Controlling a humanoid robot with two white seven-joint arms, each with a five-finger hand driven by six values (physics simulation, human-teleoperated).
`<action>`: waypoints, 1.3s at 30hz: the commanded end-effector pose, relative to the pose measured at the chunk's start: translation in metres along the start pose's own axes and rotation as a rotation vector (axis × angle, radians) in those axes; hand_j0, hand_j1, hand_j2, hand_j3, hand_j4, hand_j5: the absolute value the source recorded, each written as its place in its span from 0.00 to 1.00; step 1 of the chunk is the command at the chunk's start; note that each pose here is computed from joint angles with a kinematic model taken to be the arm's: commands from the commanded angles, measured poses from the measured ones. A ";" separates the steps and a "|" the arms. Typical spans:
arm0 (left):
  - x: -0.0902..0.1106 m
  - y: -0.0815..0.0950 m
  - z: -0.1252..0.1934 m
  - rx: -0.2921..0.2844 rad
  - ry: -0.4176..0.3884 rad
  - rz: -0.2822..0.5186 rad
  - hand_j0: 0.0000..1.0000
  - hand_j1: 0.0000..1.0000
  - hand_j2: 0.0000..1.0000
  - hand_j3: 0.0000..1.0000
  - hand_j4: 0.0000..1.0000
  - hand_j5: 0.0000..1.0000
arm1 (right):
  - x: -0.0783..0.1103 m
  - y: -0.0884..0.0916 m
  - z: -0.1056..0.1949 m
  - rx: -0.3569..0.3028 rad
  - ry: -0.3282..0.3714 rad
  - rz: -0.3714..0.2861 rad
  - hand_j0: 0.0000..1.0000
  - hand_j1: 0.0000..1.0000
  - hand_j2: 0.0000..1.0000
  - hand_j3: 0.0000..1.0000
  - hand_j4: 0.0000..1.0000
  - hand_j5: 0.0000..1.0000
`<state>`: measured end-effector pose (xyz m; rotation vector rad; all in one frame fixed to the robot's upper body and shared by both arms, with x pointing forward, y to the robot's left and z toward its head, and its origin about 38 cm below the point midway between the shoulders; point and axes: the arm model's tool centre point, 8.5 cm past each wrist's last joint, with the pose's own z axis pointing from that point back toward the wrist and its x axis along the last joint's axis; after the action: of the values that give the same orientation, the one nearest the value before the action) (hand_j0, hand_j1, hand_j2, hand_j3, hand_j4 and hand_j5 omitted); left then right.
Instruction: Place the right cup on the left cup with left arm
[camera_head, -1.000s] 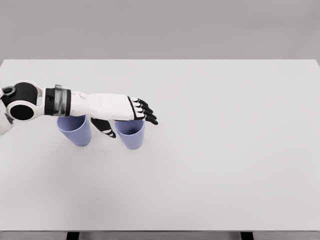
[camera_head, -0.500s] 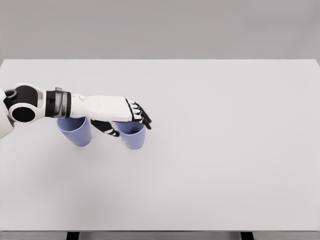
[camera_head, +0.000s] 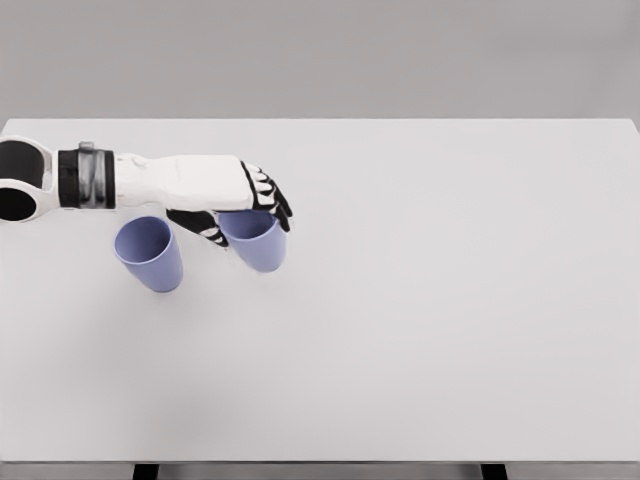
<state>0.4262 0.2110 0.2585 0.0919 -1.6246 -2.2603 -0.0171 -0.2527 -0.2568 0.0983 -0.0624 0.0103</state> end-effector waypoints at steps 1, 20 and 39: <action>0.008 0.008 0.015 0.023 -0.003 0.007 0.66 0.66 0.66 0.66 0.66 0.66 | 0.000 0.000 0.000 0.000 0.000 0.000 1.00 1.00 1.00 1.00 1.00 1.00; 0.020 0.058 0.111 0.074 0.143 -0.086 0.66 0.66 0.66 0.66 0.66 0.66 | 0.000 0.000 0.000 0.000 0.000 0.000 1.00 1.00 1.00 1.00 1.00 1.00; 0.020 0.029 0.160 0.018 0.263 -0.026 0.66 0.66 0.66 0.66 0.66 0.66 | 0.000 0.000 0.000 0.000 0.000 0.000 1.00 1.00 1.00 1.00 1.00 1.00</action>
<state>0.3744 0.3388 0.3392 0.3884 -1.5096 -2.1575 -0.0171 -0.2527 -0.2568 0.0984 -0.0624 0.0103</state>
